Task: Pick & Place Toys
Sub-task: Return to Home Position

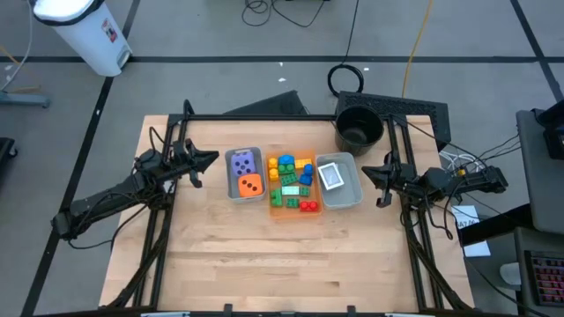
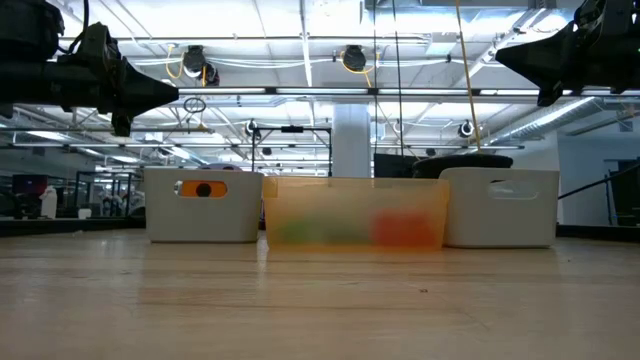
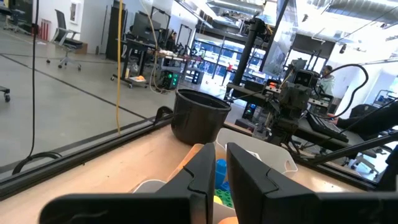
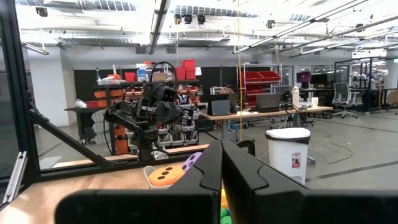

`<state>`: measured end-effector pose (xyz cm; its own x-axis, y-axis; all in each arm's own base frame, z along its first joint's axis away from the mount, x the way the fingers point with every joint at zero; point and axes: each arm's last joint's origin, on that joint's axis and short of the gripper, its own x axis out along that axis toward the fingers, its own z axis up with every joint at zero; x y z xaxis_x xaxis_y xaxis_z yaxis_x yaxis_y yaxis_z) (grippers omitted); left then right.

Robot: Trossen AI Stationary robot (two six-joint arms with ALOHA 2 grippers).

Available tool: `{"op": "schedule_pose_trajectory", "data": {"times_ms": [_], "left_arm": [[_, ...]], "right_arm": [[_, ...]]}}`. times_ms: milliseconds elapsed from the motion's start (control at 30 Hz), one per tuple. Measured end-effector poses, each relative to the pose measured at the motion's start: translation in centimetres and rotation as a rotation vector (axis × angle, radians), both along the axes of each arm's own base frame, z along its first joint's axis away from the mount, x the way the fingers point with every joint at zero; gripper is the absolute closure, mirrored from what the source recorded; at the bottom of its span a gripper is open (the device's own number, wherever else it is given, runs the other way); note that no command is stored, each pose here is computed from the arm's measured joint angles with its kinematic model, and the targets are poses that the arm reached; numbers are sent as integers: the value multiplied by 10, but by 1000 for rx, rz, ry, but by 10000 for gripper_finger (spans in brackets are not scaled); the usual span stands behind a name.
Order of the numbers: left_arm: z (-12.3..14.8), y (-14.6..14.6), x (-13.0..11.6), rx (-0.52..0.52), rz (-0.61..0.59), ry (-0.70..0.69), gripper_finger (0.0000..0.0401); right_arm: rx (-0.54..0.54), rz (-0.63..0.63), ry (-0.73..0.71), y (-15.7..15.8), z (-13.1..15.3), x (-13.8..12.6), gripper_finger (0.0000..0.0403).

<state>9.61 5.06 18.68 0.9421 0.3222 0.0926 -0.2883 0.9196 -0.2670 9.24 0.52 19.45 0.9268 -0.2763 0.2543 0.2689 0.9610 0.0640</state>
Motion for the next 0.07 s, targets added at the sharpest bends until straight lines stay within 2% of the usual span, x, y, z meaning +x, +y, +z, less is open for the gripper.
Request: {"op": "schedule_pose_trajectory", "data": {"times_ms": [67], "left_arm": [[0, 0, 0, 0, 0, 0, 354]], "right_arm": [[0, 0, -1, 0, 0, 0, 399]]}}
